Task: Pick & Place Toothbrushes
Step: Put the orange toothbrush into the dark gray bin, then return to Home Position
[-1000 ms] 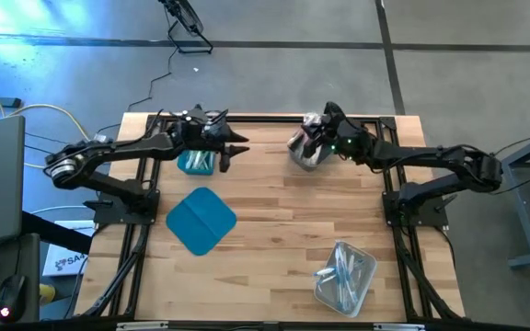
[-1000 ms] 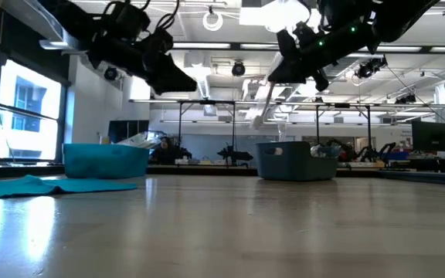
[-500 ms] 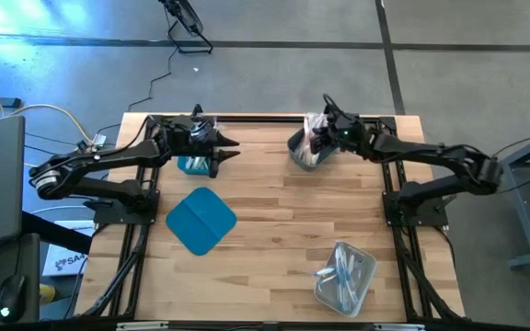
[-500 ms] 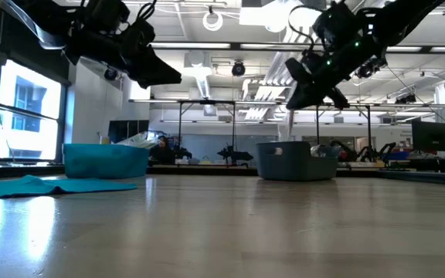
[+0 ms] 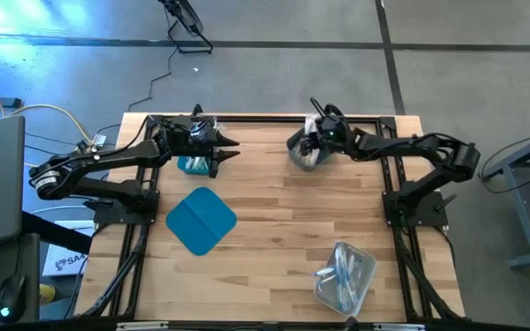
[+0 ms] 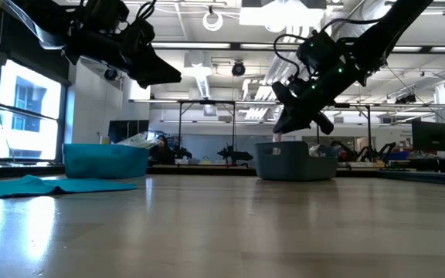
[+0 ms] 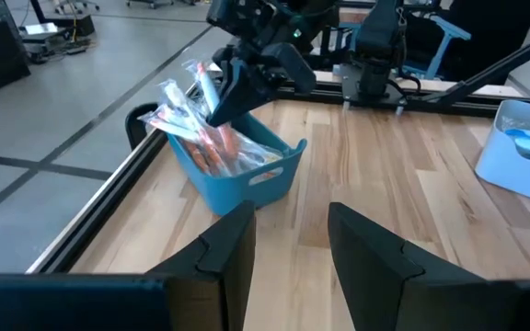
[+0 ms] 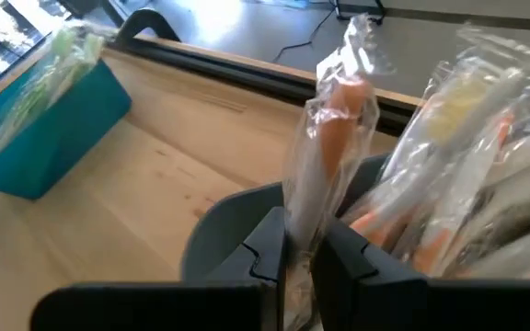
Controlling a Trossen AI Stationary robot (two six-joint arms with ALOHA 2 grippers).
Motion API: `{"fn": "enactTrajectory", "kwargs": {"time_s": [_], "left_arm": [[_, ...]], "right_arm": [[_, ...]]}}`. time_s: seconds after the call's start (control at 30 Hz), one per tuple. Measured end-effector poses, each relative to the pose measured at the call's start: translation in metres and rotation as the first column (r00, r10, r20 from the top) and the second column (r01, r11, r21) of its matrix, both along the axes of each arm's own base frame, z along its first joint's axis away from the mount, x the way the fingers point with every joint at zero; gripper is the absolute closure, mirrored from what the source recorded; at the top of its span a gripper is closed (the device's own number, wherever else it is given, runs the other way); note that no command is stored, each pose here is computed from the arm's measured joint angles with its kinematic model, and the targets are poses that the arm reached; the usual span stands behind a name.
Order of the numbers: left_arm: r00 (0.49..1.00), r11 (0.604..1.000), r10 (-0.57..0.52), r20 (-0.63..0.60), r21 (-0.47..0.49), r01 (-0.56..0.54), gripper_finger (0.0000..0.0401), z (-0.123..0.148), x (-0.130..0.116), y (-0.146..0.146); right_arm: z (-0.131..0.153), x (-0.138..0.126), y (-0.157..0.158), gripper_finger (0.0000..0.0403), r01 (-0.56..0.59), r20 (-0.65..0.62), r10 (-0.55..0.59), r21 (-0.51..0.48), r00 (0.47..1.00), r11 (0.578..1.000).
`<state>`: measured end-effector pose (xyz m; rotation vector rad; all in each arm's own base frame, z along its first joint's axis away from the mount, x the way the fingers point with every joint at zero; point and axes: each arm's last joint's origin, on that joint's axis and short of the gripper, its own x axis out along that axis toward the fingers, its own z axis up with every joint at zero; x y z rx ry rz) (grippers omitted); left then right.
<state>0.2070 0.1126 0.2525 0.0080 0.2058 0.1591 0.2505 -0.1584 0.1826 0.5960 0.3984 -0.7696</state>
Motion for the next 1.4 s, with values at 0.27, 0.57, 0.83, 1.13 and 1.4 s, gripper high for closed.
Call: {"fn": "enactTrajectory", "kwargs": {"time_s": [0.27, 0.57, 0.83, 1.13, 1.4], "left_arm": [[1.000, 1.000, 0.001, 0.001, -0.006, -0.001, 0.0265, 0.000, 0.000, 0.000], [1.000, 1.000, 0.001, 0.000, -0.006, -0.001, 0.0265, 0.000, 0.000, 0.000], [1.000, 1.000, 0.023, -0.002, -0.002, -0.023, 0.0265, 0.000, 0.000, 0.001], [0.999, 0.999, 0.040, 0.015, -0.022, -0.039, 0.0265, 0.001, 0.000, 0.001], [0.986, 0.985, 0.163, 0.015, -0.057, -0.162, 0.0265, 0.001, -0.001, 0.004]], "right_arm": [[0.000, -0.002, 0.000, 0.0321, 0.035, -0.026, -0.035, -0.017, 0.999, 0.999], [0.036, -0.017, 0.009, 0.0258, 0.029, 0.047, -0.025, -0.092, 0.999, 0.995], [0.082, -0.042, 0.027, 0.0263, -0.009, 0.174, 0.038, -0.165, 0.984, 0.986], [0.097, -0.041, 0.051, 0.0340, -0.187, 0.185, 0.238, -0.256, 0.954, 0.948], [0.095, -0.029, 0.072, 0.0395, -0.328, 0.088, 0.378, -0.345, 0.922, 0.879]]}}
